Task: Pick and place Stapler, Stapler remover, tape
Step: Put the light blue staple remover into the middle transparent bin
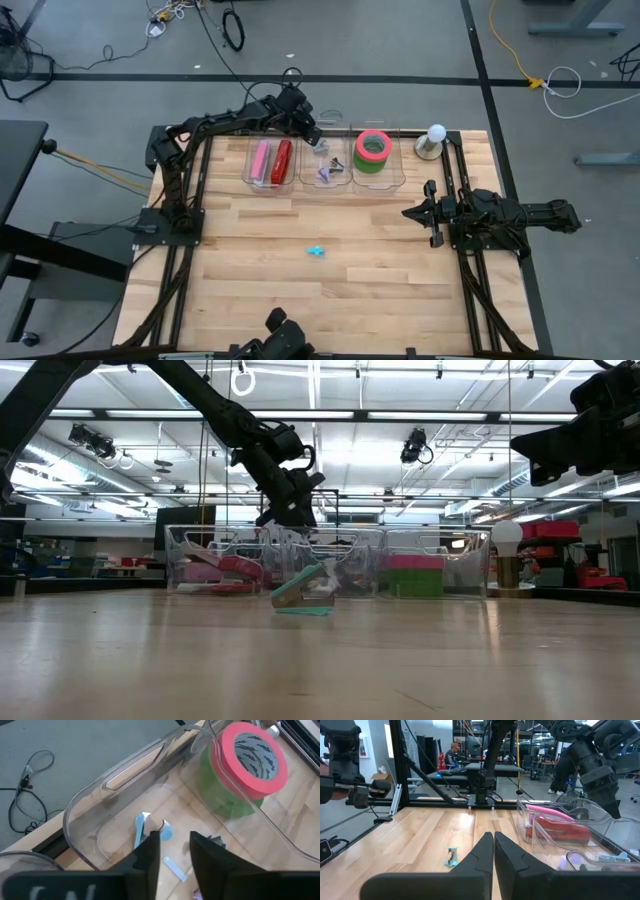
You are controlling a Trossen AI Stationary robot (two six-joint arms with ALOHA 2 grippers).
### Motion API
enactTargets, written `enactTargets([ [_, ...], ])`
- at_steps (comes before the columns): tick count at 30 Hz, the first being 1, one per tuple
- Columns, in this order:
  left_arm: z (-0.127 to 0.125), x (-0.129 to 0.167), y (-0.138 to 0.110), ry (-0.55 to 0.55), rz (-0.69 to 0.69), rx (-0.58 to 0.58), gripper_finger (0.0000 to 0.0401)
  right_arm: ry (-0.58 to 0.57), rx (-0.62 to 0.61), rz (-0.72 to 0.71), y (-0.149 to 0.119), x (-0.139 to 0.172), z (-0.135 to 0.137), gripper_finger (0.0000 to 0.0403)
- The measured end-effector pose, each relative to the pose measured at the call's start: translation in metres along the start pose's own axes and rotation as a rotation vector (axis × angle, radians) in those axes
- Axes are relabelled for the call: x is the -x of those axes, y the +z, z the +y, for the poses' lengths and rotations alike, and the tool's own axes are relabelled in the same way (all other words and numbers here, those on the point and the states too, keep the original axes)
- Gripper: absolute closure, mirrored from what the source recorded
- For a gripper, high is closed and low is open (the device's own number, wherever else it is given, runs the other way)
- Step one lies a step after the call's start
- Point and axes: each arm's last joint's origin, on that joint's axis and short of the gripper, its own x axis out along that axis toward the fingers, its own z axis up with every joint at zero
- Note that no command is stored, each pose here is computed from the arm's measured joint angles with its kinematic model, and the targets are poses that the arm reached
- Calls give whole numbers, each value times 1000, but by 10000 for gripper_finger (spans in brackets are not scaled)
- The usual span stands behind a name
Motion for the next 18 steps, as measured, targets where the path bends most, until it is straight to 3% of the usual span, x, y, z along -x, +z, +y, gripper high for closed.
enactTargets([
  [9, -1, 0, 0, 45, -12, -3, 217, 0, 0, 0, 0, 0, 0, 385],
  [18, -2, 2, 1, 25, -10, 1, 197, 0, 0, 0, 0, 0, 0, 385],
])
